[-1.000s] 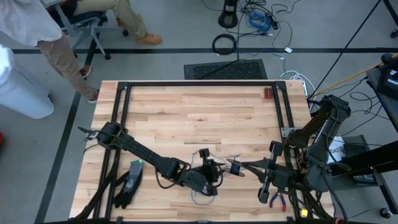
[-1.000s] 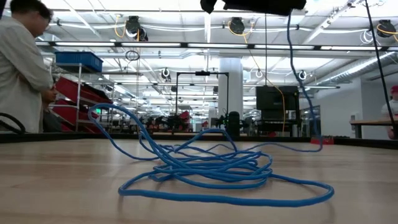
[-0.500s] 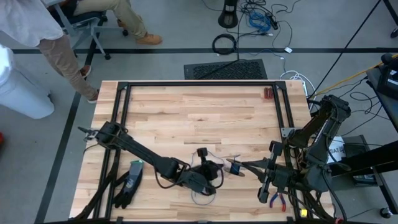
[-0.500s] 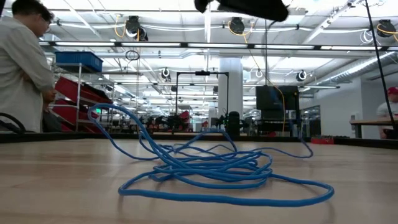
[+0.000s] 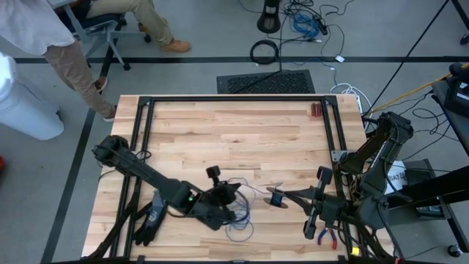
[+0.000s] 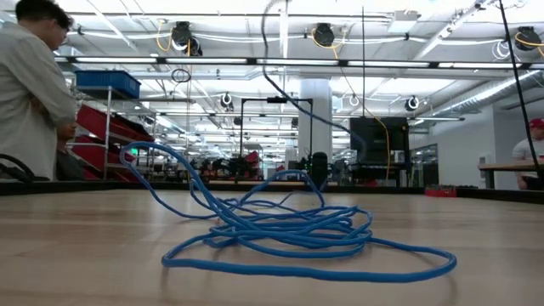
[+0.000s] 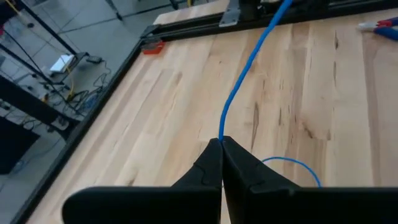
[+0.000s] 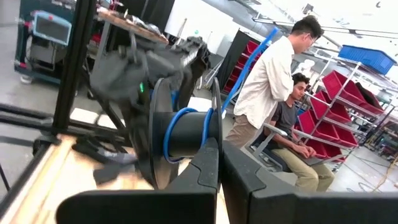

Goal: Coil cords
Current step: Coil the blue wire onto the spool

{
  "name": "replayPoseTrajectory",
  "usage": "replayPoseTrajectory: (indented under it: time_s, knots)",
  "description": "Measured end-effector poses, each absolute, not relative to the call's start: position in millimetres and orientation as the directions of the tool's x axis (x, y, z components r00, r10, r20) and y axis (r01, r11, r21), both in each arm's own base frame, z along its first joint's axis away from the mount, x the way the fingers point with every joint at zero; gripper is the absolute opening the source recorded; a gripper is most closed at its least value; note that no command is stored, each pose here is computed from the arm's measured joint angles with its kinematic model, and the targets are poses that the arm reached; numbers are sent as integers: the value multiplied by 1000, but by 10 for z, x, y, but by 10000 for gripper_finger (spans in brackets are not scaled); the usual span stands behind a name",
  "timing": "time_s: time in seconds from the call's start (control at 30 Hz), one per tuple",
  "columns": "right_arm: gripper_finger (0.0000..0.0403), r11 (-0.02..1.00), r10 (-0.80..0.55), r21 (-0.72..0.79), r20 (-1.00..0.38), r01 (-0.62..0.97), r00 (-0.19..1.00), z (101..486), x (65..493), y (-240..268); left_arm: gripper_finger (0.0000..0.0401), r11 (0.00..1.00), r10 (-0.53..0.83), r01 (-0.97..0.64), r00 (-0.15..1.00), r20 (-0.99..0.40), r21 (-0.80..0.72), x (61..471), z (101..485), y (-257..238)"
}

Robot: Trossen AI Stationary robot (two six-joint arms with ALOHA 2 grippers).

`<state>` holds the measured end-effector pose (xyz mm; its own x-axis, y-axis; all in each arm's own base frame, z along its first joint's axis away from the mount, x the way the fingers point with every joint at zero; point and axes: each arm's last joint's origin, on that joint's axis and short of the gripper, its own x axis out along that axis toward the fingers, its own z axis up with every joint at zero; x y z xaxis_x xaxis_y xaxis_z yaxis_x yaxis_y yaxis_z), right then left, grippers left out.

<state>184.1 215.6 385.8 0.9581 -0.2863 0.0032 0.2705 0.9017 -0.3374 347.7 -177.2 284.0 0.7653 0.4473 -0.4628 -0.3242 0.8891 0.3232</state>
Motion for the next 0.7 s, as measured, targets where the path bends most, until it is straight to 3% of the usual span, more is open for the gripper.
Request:
replayPoseTrajectory:
  time_s: [0.27,0.5,0.7]
  knots:
    - [0,895,-289,-360,-15,264,957,3812,1853,2146,2,886,449,-345,805,-387,310,3160,3135,-1930]
    - [0,934,-151,-329,-22,136,988,3812,1908,2152,2,853,503,-395,797,-334,341,2873,3273,-1991]
    - [0,934,-121,-345,-63,92,991,3752,1998,2088,2,844,523,-434,796,-304,316,2648,3359,-2022]
